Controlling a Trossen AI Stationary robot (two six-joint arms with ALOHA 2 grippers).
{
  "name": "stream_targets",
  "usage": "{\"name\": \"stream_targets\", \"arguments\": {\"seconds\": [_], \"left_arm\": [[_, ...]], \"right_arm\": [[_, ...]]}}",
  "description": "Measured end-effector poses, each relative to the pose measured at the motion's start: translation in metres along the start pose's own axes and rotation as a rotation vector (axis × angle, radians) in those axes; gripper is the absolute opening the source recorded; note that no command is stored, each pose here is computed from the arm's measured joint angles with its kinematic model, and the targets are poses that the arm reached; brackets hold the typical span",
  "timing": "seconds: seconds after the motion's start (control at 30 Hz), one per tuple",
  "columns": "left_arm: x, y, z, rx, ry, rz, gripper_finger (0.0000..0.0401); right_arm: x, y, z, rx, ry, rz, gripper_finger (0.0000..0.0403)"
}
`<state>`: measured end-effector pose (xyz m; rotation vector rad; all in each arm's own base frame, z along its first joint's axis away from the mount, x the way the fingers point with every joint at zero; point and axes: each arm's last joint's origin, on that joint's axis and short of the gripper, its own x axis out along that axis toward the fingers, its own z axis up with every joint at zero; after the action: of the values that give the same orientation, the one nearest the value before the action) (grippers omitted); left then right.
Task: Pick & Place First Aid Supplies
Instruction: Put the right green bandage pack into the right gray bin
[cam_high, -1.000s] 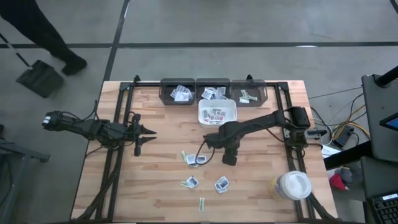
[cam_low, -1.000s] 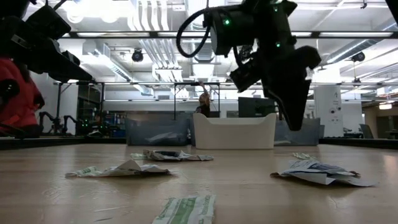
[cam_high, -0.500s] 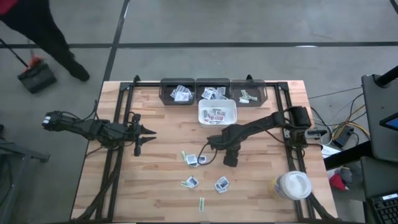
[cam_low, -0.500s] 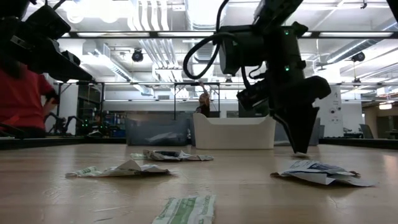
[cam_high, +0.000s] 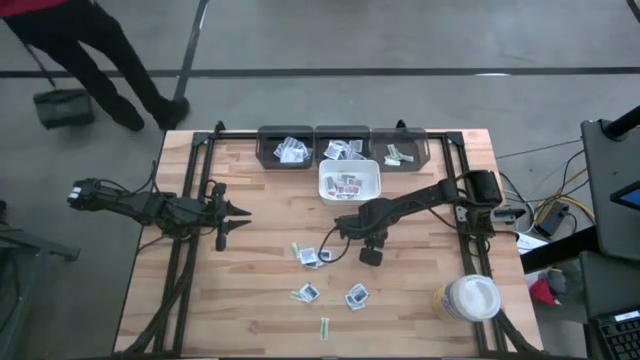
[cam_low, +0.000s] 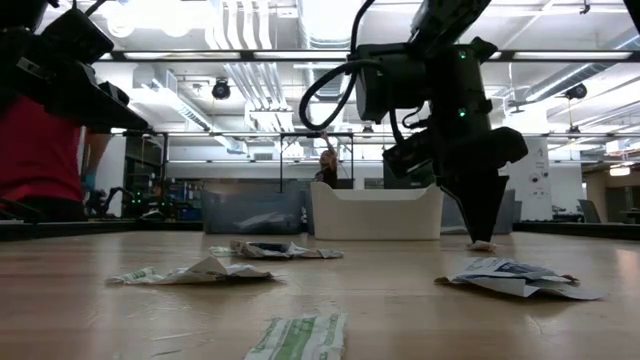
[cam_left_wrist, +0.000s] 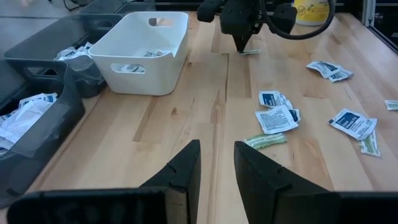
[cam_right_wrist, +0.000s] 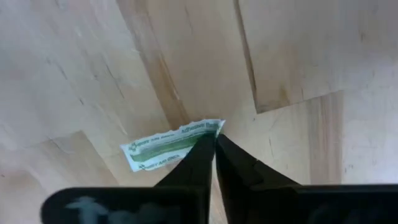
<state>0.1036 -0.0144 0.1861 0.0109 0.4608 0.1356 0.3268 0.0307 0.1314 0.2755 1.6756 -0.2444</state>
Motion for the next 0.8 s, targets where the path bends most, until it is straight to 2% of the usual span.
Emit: {"name": "stream_targets", "arguments": {"seconds": [0.1,0.2,0.37,0.47,0.63,0.8], "left_arm": [[0.000,0.000,0.000,0.000,0.000,0.000,0.0094],[0.000,0.000,0.000,-0.001,0.000,0.000,0.0094],[0.000,0.000,0.000,0.001,0.003,0.001,0.0094],[0.000,0.000,0.000,0.002,0.003,0.001,0.0094],[0.000,0.000,0.000,0.002,0.002,0.001,0.0094],[0.000,0.000,0.000,0.002,0.002,0.001,0.0094]], "right_arm": [[-0.002,0.000,-0.002,0.005,0.015,0.004,0.0010],[-0.007,-0.002,-0.010,0.014,0.080,0.059,0.0008],[-0.039,-0.005,-0.022,0.011,0.082,0.262,0.0008],[-0.061,-0.008,-0.029,-0.020,0.033,0.368,0.0008],[-0.104,-0.020,-0.044,-0.042,-0.135,0.474,0.0008],[-0.143,-0.045,-0.056,0.082,-0.457,0.317,0.0008]]}}
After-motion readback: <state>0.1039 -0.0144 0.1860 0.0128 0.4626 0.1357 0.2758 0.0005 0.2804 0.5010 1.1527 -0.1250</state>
